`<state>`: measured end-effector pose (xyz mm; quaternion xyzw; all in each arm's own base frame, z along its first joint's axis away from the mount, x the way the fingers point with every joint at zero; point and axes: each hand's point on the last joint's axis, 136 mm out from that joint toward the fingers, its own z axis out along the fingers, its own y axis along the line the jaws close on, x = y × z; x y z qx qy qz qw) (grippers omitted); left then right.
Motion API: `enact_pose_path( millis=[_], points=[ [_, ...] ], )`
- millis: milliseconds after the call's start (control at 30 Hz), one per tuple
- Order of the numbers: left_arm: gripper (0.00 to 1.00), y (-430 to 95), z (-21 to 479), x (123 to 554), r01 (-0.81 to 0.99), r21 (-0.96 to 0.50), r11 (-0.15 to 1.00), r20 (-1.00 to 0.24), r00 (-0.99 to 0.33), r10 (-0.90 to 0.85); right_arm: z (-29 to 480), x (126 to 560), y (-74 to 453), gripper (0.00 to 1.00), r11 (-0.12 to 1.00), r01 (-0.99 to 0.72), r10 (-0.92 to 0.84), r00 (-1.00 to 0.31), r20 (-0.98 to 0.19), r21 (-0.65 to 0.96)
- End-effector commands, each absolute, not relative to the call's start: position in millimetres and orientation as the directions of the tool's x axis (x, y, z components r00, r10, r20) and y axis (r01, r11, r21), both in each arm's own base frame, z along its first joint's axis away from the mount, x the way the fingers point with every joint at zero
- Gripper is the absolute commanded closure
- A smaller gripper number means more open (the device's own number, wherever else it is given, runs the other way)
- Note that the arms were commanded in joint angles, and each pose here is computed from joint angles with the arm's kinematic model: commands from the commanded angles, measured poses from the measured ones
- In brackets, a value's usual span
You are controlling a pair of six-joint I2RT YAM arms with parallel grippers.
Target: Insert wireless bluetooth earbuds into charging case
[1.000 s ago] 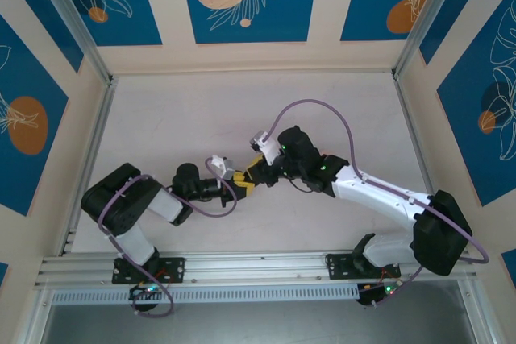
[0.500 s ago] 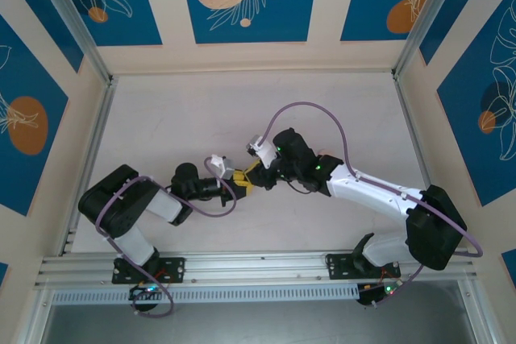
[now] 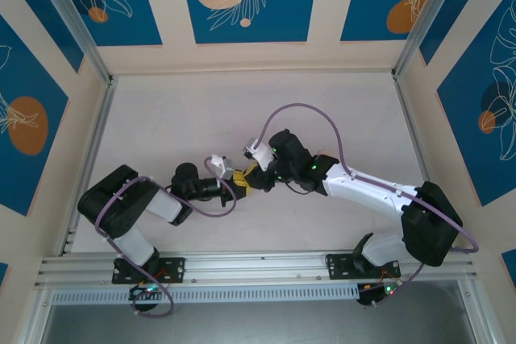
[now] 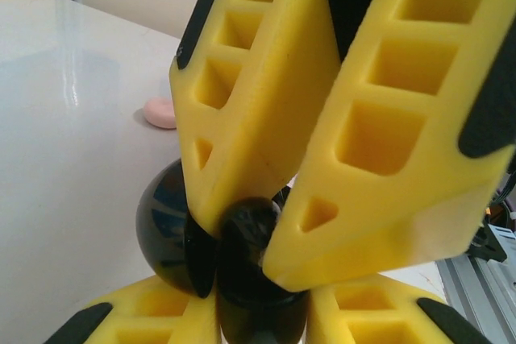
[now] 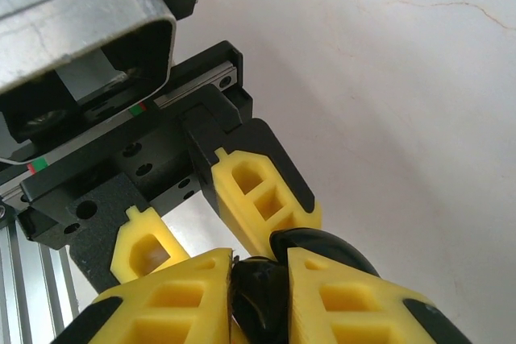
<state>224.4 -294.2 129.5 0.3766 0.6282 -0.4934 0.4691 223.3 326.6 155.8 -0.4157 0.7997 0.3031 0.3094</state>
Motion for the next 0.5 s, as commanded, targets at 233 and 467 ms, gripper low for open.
enact_pose_path(
  millis=[233, 467],
  points=[
    [0.73, -299, 156, 217, 0.968, -0.177, 0.175, -0.984, -0.174, -0.034, 172, 217, 329, 0.66, 0.449, -0.859, -0.466, -0.461, -0.755, 0.248],
    [0.73, -298, 157, 215, 0.970, -0.170, 0.172, -0.985, -0.166, -0.034, 198, 215, 324, 0.59, 0.418, -0.852, -0.396, -0.484, -0.781, 0.316]
  ],
)
